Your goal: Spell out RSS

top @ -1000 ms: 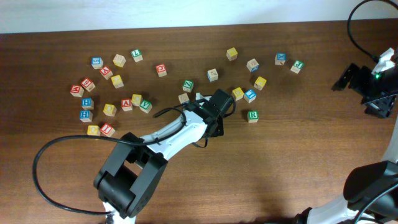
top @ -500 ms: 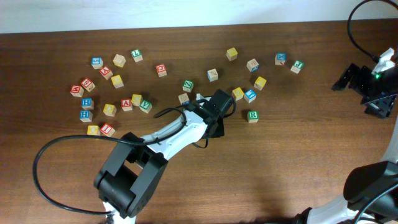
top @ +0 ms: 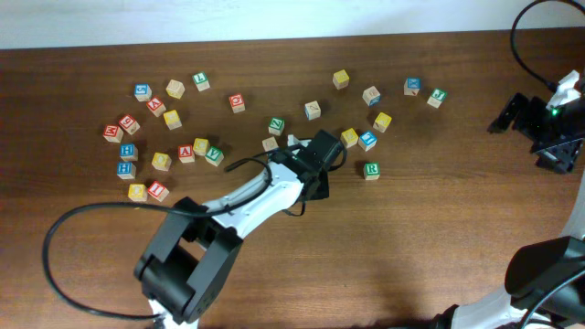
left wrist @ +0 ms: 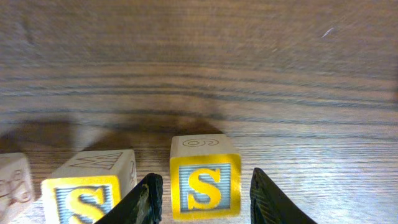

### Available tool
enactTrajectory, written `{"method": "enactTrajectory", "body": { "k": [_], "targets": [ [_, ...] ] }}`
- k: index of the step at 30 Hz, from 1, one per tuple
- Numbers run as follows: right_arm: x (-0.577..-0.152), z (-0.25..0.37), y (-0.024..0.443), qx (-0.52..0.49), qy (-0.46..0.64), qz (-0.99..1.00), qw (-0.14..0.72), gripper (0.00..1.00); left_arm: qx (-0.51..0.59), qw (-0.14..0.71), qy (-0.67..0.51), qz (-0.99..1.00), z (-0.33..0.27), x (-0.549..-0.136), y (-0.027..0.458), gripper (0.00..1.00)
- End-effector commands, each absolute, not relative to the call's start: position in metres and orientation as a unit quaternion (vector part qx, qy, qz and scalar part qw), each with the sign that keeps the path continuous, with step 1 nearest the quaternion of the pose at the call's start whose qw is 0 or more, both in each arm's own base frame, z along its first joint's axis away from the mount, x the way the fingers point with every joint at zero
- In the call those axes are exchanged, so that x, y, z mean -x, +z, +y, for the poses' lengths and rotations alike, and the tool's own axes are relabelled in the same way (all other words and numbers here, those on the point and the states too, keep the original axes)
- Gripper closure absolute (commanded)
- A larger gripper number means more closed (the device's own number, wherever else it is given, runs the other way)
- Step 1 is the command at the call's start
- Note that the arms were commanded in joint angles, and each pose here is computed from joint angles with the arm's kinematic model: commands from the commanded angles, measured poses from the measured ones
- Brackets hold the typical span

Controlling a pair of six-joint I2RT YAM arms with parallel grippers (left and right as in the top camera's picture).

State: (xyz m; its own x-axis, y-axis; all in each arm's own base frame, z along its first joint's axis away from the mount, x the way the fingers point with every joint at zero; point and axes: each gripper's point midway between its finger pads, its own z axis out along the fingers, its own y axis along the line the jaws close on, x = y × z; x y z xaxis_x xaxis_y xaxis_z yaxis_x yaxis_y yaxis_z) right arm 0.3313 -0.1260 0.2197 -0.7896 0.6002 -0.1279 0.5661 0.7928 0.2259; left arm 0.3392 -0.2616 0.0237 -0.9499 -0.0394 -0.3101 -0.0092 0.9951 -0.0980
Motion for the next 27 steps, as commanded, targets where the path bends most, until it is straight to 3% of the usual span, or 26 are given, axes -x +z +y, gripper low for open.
{"method": "enactTrajectory", "body": {
  "k": [1,7,12,15,18,19,27],
  "targets": [
    [-0.332,-0.124,0.219,-0.312,0.091,0.941,0.096,0.02,0.018,0.205,-0.069,0.976,-0.261,-0.354,0.067,0.62],
    [-0.332,-0.124,0.219,-0.312,0.091,0.941,0.096,0.02,0.009,0.259,-0.075,0.963,-0.249,-0.362,0.115,0.57],
    [-0.332,-0.124,0.219,-0.312,0.091,0.941,0.096,0.02,0.053,0.335,-0.072,0.938,-0.199,-0.364,0.194,0.52],
    [-0.332,-0.124,0.219,-0.312,0.091,0.941,0.096,0.02,0.1,0.355,-0.068,0.927,-0.151,-0.36,0.228,0.35],
    [-0.332,-0.124,0.219,-0.312,0.091,0.941,0.096,0.02,0.156,0.355,-0.045,0.921,-0.098,-0.354,0.241,0.06],
    [-0.332,-0.124,0.219,-0.312,0.091,0.941,0.096,0.02,0.179,0.349,-0.031,0.919,-0.076,-0.351,0.242,0.01],
    [-0.332,-0.124,0.219,-0.312,0.091,0.941,0.096,0.02,0.29,0.23,0.066,0.927,0.023,-0.301,0.207,0.01]
  ]
}}
